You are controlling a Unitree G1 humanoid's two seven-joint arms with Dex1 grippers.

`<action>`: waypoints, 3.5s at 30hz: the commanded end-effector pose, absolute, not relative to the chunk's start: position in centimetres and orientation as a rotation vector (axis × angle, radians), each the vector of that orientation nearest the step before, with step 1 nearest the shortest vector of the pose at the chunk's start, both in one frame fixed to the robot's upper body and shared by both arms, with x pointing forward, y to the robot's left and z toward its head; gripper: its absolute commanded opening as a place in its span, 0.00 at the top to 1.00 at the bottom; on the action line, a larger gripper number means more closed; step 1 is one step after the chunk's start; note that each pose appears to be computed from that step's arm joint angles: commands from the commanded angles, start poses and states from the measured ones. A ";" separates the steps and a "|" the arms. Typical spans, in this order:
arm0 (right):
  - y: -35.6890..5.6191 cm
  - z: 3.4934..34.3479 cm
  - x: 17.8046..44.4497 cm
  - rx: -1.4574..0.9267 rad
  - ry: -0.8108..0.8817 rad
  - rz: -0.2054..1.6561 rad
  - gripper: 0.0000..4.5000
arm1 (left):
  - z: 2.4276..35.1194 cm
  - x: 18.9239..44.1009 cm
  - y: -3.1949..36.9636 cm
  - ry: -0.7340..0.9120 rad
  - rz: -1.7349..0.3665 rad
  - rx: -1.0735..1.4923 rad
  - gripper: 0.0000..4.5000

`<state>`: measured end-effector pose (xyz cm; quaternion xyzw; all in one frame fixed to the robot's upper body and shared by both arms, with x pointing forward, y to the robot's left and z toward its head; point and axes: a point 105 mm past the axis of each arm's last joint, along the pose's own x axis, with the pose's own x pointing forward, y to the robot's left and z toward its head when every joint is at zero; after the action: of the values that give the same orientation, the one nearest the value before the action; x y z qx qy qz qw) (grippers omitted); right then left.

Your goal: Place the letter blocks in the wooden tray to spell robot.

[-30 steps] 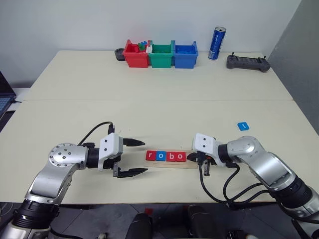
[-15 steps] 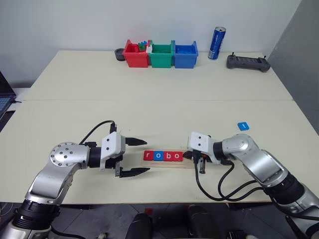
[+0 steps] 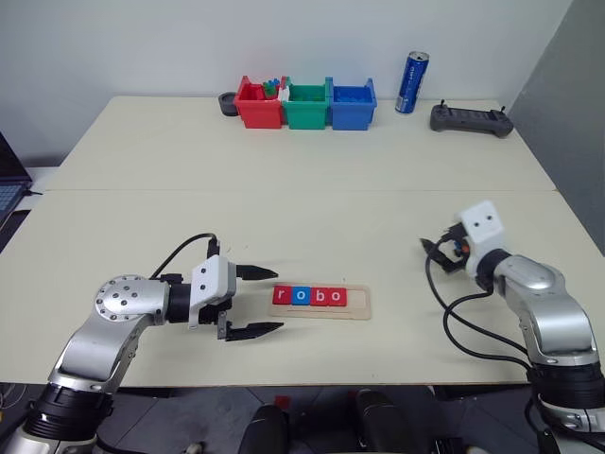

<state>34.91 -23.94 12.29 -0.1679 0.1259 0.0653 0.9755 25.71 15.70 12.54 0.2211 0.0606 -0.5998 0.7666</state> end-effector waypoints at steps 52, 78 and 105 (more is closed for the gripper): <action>-12.4 13.3 28.6 -0.060 0.223 0.459 0.00 | 12.3 26.1 15.7 0.091 -1.336 0.503 0.00; -14.8 9.6 29.4 -0.538 0.445 1.147 0.38 | 12.7 25.8 15.5 0.092 -1.311 0.511 0.00; -8.7 11.7 28.5 -0.660 0.434 1.291 0.68 | 11.9 25.7 15.7 0.081 -1.305 0.506 0.00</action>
<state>28.34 -9.02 11.05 -0.2916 0.2084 0.5837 0.7285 25.78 15.96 10.93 0.2199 0.0612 -0.6014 0.7656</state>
